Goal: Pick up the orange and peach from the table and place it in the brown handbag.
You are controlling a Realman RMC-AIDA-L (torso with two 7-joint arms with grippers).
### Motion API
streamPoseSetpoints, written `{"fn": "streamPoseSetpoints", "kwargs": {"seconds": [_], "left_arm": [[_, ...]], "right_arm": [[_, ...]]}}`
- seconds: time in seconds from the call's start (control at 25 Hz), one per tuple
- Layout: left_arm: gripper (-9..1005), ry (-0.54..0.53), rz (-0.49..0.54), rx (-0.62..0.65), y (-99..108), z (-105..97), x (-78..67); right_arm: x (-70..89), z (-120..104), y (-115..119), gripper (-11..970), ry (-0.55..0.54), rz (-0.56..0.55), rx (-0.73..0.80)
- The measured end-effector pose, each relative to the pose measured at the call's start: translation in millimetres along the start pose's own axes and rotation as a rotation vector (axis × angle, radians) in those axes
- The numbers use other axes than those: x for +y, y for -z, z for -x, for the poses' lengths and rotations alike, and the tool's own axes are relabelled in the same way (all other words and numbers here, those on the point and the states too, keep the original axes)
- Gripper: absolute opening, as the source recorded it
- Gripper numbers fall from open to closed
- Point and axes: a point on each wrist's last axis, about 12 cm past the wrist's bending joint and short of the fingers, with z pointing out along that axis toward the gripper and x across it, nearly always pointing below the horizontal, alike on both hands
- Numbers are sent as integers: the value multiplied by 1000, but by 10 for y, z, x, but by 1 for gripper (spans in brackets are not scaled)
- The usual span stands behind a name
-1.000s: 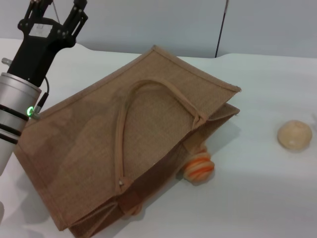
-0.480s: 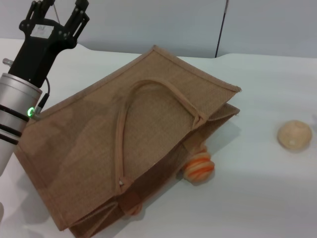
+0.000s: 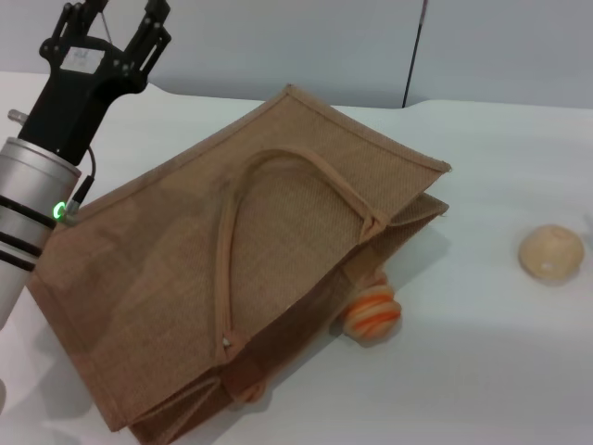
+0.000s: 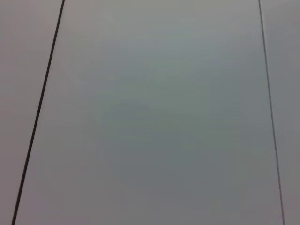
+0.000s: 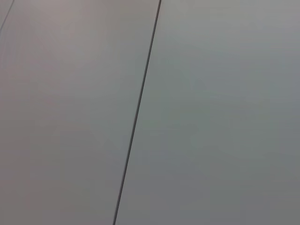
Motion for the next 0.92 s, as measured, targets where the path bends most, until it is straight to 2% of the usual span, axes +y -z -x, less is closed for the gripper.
{"fn": "streamPoseSetpoints", "kwargs": {"seconds": [0.2, 0.92], "left_arm": [[787, 0, -27, 6, -25, -2, -22], [788, 2, -28, 6, -27, -5, -31]], "right_arm": [[0, 1, -2, 835, 0, 0, 0], [4, -9, -7, 834, 1, 3, 8]]}}
